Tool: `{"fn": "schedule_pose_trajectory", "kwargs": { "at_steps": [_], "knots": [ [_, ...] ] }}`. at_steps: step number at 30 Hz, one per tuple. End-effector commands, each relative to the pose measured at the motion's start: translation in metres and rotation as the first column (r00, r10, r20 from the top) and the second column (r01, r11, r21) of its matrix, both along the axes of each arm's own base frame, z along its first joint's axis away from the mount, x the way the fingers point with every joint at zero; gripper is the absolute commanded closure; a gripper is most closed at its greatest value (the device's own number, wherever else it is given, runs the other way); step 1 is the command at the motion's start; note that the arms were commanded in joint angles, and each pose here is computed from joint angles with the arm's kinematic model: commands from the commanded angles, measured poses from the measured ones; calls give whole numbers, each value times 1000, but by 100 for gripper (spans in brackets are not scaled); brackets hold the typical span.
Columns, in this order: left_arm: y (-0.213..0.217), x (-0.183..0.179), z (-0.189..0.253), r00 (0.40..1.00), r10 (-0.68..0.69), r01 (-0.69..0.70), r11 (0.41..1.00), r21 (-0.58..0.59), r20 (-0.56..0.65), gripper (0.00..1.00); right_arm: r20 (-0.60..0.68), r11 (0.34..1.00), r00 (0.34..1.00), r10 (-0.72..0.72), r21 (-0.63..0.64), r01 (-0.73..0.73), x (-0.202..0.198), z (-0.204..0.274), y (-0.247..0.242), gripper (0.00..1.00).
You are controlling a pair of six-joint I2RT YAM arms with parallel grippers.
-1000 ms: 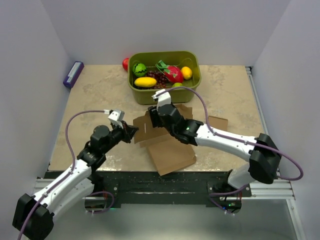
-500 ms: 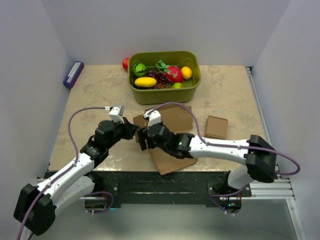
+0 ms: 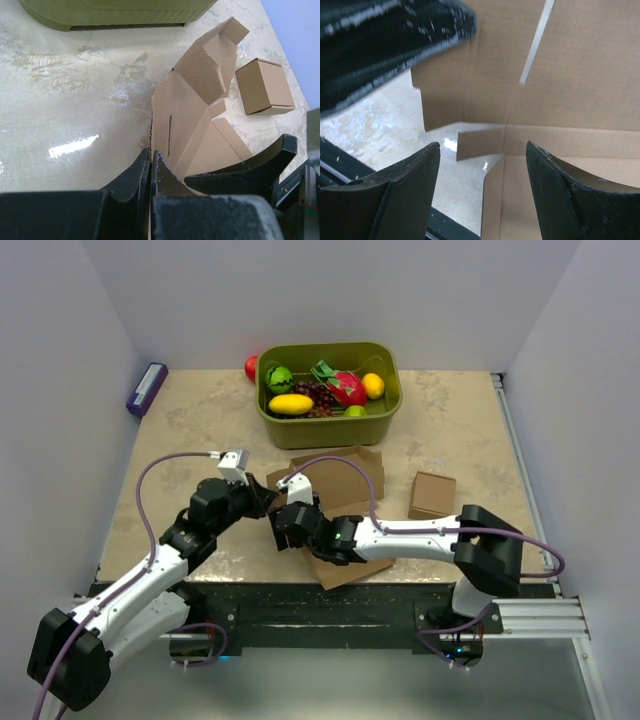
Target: Fold the paper box
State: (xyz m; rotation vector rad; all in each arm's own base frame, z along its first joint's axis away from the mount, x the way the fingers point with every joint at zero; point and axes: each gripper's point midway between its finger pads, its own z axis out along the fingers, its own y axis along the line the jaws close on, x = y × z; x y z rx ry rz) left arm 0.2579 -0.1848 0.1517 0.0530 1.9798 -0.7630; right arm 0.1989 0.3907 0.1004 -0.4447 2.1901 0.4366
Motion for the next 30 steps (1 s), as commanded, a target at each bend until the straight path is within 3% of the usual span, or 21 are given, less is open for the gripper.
{"fn": "schedule_pose_trajectory", "kwargs": {
  "at_steps": [1,3,11,20,30],
  "knots": [
    [-6,5,30,998,-9,12,999,-49,61,100,37,998,998,-56,10,55,12,10,10,30],
    [-5,4,31,998,-3,6,999,-49,64,100,33,997,997,-67,-26,68,12,3,4,32],
    [-5,0,29,996,-32,34,999,-23,84,100,63,997,995,-80,-15,81,14,14,-7,62],
    [-11,1,29,987,-104,101,994,29,126,100,42,997,997,-69,31,68,17,22,-20,70],
    [-15,1,29,977,-147,138,988,65,155,100,-40,998,998,-57,15,58,24,-19,-45,77]
  ]
}}
